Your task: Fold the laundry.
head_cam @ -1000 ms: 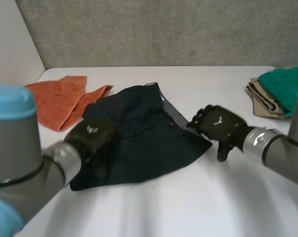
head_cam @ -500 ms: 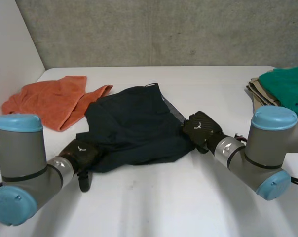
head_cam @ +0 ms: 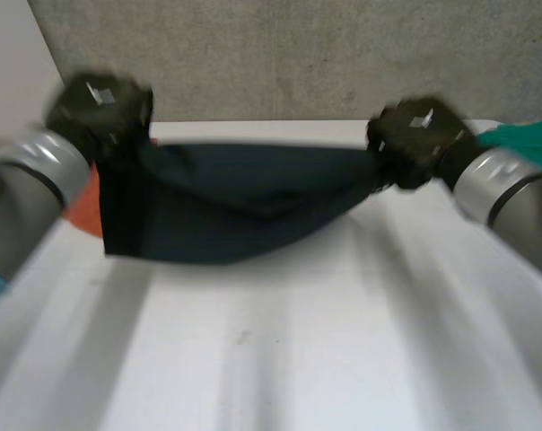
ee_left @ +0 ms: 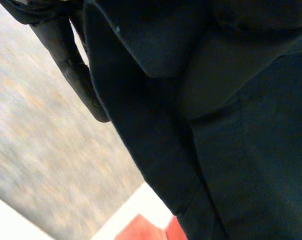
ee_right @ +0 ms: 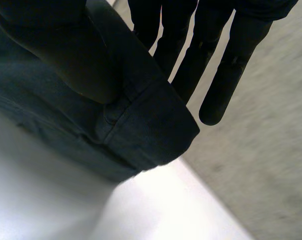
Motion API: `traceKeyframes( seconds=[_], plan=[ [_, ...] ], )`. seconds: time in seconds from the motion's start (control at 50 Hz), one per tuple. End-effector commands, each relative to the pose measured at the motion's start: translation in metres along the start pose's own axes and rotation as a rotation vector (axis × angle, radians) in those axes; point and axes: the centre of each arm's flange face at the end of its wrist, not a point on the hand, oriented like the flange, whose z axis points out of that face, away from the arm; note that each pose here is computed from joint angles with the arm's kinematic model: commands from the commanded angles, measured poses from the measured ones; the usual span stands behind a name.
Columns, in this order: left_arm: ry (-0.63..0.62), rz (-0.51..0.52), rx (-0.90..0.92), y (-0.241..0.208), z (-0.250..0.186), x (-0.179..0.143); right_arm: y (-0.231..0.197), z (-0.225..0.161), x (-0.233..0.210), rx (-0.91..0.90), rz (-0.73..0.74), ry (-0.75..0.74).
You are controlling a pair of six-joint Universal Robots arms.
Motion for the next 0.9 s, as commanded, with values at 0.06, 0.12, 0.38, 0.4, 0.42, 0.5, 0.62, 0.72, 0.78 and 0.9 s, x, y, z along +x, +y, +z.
traceKeyframes(
  seconds=[0.06,0.12,0.38,0.4,0.42,0.5,0.62,0.72,0.78,0.9],
  plan=[
    [-0.011,-0.152,0.107,-0.067,-0.010,-0.032,-0.080,-0.030,0.035,0.154,0.071,0.138],
    [-0.001,-0.156,0.081,-0.065,0.001,-0.031,-0.083,-0.032,0.037,0.144,0.076,0.152],
    [0.039,-0.179,-0.059,0.001,0.095,-0.001,-0.016,0.035,0.029,-0.013,0.085,0.174],
    [0.033,-0.182,-0.033,-0.002,0.100,-0.002,-0.015,0.043,0.032,0.008,0.080,0.190],
    [0.024,-0.188,-0.003,-0.005,0.105,-0.005,-0.016,0.050,0.033,0.039,0.075,0.207],
    [-0.067,-0.281,0.334,-0.069,0.116,-0.034,-0.046,0.078,0.051,0.298,0.066,0.332],
    [-0.113,-0.435,0.629,-0.133,0.094,-0.065,-0.103,0.069,0.070,0.626,0.099,0.426],
    [-0.093,-0.490,0.602,-0.129,0.089,-0.063,-0.123,0.050,0.076,0.697,0.109,0.441],
    [-0.072,-0.497,0.491,-0.105,0.091,-0.053,-0.110,0.045,0.071,0.599,0.109,0.420],
    [0.001,-0.510,0.135,-0.029,0.084,-0.018,-0.050,0.036,0.032,0.227,0.039,0.238]
  ],
)
